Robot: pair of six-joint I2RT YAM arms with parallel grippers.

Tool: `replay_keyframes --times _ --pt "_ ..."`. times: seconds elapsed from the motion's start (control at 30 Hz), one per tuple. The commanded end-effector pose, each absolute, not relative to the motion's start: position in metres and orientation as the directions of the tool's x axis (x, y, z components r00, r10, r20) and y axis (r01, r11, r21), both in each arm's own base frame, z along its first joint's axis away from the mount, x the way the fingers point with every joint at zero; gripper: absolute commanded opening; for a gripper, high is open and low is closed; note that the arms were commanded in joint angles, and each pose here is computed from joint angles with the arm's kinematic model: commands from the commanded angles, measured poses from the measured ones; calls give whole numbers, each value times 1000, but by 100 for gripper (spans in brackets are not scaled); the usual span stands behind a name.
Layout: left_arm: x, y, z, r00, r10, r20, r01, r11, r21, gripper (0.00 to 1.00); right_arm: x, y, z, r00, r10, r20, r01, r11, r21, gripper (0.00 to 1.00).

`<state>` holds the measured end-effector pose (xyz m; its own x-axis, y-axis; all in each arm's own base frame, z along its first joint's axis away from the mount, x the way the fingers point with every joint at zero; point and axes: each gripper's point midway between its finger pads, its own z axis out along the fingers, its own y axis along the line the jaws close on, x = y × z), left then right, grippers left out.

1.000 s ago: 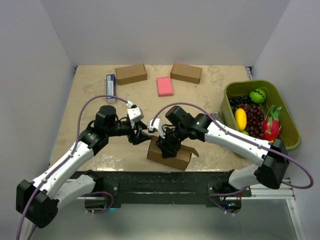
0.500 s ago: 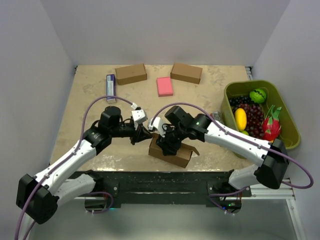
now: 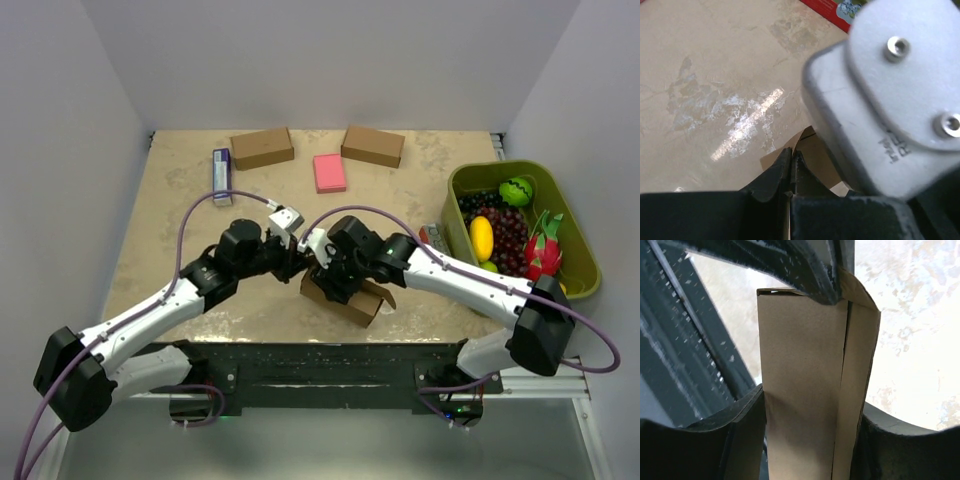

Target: Fold the paper box

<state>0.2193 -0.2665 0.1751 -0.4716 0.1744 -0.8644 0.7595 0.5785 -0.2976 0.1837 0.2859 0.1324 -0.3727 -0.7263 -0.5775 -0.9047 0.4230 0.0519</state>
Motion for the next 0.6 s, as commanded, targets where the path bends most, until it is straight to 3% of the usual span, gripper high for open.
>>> replay_keyframes --times 0.0,0.57 --pt "210 -277 177 -612 -1 -791 642 583 -497 0 220 285 128 -352 -689 -634 -849 519 -93 35" --pt "194 -262 113 -675 -113 -730 544 592 -594 0 227 290 96 -372 -701 -608 -842 531 -97 34"
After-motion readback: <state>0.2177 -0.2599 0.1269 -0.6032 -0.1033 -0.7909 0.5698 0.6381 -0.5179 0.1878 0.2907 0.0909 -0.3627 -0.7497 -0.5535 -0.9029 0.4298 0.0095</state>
